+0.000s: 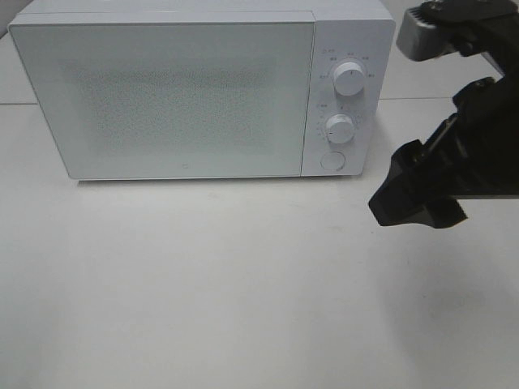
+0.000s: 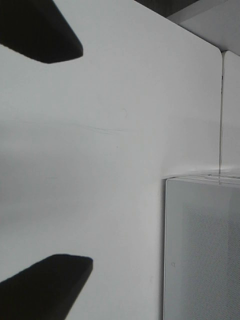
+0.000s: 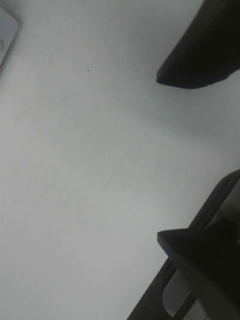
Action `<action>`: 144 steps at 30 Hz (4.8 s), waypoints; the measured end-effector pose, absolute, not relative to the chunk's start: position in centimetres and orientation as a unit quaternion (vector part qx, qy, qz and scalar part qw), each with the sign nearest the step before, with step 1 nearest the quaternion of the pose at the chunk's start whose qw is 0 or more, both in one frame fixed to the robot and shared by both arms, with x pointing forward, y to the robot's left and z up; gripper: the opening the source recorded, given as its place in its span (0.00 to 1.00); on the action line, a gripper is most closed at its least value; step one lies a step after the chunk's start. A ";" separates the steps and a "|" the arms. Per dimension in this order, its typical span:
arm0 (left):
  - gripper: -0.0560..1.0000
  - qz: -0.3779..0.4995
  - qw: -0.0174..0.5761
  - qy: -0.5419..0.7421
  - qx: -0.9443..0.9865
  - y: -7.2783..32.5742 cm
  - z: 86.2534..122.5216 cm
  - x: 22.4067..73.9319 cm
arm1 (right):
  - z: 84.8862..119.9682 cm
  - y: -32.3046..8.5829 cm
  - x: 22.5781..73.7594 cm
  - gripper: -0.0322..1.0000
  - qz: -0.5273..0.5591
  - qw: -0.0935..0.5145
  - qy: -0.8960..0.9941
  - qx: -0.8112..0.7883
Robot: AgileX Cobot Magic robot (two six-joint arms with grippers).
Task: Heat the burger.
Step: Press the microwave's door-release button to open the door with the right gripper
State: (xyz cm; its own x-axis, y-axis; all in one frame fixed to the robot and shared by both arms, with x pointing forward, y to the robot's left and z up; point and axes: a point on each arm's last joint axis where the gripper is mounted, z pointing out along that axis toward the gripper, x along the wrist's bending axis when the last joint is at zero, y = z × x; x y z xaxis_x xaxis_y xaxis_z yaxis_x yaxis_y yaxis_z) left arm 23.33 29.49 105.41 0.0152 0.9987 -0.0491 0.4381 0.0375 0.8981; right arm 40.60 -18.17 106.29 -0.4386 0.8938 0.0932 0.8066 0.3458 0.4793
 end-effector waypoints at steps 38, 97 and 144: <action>0.96 0.357 0.392 0.604 0.595 29.5 105.4 23.3 | 106.4 -29.1 27.6 0.75 0.326 0.237 0.688 0.604; 0.96 0.357 0.392 0.604 0.595 29.5 105.4 23.3 | 108.1 -28.9 31.1 0.75 0.430 0.332 0.596 0.590; 0.96 0.357 0.392 0.604 0.595 29.5 105.4 23.3 | 98.6 -26.4 49.1 0.75 0.462 0.363 0.579 0.566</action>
State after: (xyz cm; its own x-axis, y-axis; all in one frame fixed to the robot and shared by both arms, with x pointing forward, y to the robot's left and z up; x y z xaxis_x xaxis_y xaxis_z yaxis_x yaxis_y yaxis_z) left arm 23.33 29.49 105.41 0.0152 0.9987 -0.0491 0.4381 0.0375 0.8981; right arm 49.12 -26.38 98.57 -0.0965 0.9901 0.1024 0.3202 -0.0665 0.9450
